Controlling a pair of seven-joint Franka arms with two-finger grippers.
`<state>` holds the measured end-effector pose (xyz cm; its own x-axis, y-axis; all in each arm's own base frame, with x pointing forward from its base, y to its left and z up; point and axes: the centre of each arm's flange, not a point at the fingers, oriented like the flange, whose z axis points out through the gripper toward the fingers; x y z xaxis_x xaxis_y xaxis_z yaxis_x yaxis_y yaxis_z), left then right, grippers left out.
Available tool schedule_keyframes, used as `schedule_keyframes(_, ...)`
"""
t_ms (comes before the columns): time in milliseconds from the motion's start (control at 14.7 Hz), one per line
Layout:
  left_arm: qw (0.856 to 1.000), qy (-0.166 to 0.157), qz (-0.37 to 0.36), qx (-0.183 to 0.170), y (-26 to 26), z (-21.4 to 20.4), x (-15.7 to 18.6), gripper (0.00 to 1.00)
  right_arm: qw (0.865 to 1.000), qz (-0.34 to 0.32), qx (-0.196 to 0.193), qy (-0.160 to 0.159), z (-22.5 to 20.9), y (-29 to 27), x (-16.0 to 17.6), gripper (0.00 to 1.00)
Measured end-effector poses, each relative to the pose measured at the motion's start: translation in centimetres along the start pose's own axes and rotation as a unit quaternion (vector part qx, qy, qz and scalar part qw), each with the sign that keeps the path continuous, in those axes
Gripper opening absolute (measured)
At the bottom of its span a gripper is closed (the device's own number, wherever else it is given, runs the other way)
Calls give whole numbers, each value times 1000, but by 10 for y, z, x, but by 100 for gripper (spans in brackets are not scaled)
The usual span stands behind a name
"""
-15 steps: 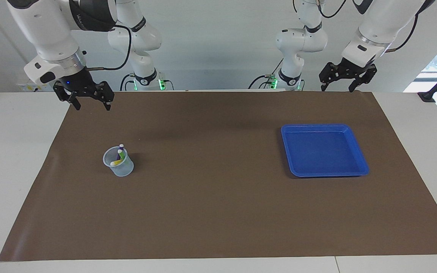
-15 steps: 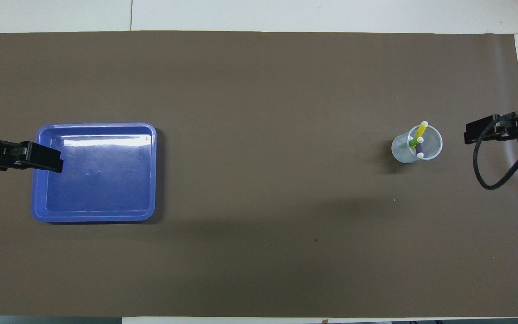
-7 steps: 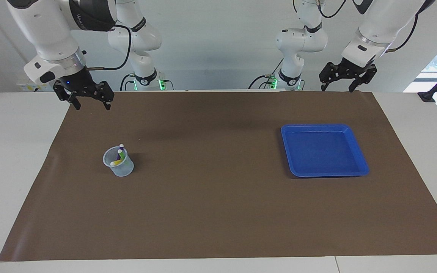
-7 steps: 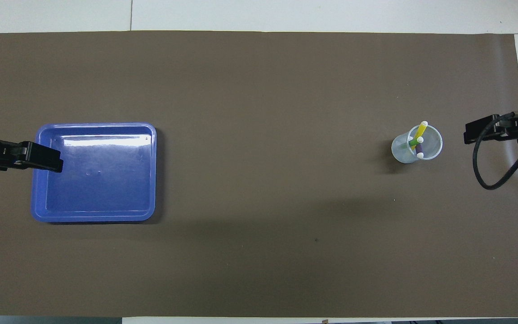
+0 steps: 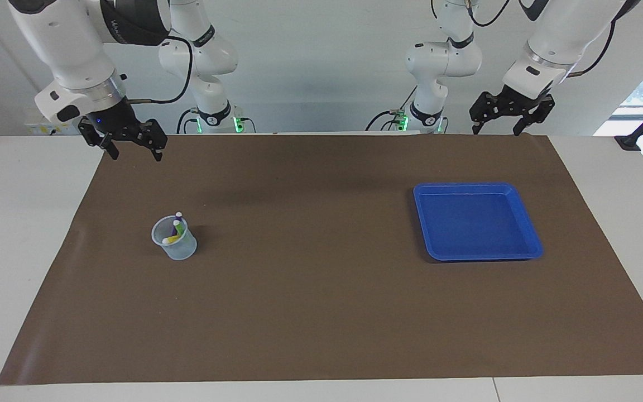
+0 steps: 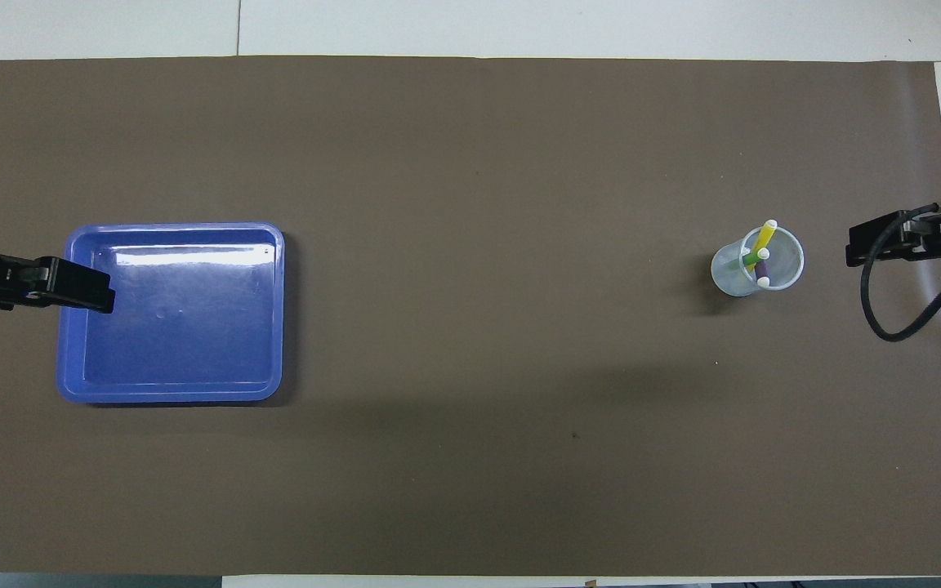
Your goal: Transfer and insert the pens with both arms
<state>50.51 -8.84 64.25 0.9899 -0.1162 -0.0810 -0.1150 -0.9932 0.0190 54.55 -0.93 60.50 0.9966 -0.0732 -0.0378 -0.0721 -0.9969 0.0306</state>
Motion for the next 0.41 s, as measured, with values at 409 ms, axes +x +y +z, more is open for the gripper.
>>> schedule_keyframes(409, 1000, 0, 0, 0, 0, 0, 0, 100, 1000, 2, 0, 0, 0, 0, 0, 100)
